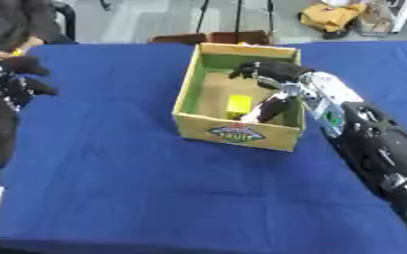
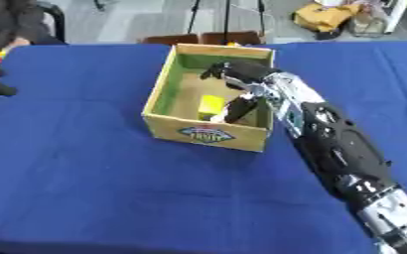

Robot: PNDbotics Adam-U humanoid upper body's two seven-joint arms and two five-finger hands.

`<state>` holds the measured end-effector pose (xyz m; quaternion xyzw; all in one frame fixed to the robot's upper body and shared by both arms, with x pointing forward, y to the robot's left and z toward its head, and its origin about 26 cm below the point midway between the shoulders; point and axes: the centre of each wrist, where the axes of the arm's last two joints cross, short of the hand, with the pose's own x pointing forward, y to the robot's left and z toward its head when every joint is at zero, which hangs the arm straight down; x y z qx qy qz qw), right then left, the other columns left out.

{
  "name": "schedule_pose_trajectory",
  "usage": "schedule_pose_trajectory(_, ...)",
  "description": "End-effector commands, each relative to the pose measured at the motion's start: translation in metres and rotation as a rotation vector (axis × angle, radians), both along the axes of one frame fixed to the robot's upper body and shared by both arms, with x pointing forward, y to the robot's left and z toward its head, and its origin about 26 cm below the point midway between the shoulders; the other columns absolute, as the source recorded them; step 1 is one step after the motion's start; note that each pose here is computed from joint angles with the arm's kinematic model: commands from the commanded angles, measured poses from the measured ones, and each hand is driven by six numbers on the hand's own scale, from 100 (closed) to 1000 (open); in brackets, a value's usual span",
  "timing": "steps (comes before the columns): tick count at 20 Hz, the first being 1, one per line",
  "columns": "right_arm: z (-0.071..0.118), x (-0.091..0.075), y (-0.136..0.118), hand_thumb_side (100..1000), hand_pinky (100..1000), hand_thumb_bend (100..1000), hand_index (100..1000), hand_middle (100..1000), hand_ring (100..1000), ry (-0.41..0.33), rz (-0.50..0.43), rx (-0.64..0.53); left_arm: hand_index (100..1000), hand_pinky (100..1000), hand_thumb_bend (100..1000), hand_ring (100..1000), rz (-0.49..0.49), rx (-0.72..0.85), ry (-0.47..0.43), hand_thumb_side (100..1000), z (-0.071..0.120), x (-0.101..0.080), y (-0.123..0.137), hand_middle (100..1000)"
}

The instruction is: Pick up objects on the table and place them in the box.

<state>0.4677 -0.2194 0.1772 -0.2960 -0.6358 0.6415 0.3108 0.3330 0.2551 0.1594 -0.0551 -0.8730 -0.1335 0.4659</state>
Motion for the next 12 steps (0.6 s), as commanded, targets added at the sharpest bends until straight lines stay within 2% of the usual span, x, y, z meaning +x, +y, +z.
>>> schedule_pose_trajectory(1,0.036,-0.006,-0.004,620,813,431,918,794,806,-0.112,-0.003,0.120,738,692,856,539,0.004,0.008,-0.035,858,0.010,-0.002,0.002,604)
schedule_pose_trajectory(7,0.067,-0.028,-0.009,601,803,381,903,761,790,-0.196,0.015,0.361,737,692,856,537,0.020,0.008,-0.035,859,0.009,-0.002,0.005,603)
schedule_pose_trajectory(12,0.084,-0.060,-0.014,599,787,341,868,714,769,-0.232,0.078,0.534,736,691,856,537,0.040,0.009,-0.034,861,0.008,-0.003,0.008,602)
